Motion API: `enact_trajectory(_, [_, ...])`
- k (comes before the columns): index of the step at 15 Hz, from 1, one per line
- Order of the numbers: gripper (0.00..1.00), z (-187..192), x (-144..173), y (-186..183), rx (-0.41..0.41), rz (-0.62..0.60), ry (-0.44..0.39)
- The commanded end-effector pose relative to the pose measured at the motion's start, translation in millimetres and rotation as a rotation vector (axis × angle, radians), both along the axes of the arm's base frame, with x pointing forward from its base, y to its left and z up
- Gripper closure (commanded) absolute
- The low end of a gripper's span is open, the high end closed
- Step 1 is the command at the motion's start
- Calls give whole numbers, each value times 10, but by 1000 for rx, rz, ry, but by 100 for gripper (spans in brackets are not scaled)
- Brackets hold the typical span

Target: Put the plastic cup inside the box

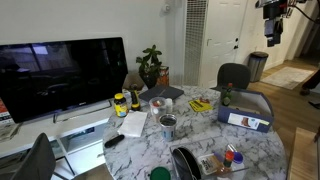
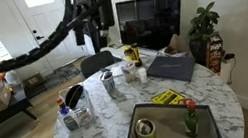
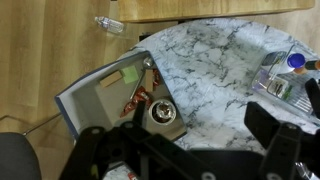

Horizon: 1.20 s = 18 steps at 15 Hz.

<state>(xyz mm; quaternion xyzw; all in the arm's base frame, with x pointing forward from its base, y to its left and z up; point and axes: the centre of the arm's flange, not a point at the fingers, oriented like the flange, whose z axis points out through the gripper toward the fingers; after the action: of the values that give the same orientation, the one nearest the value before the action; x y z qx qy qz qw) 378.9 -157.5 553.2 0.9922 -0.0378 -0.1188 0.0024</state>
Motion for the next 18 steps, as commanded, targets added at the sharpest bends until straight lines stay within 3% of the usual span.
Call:
enact_trajectory(1, [0, 82, 278, 65, 2, -18, -30])
enact_trajectory(7, [0, 443, 1576, 790, -63, 64, -209])
enact_trajectory(9, [0, 391, 1985, 1101, -73, 94, -199])
enact_trajectory(12, [0, 92, 2492, 1600, -75, 200, -93])
enact_trajectory(13, [0, -44, 2603, 1750, -67, 250, -41])
enact_trajectory(14, [0, -2, 2133, 1585, -62, 198, -125])
enact_trajectory(18, [0, -299, 2436, 1817, -56, 238, -59])
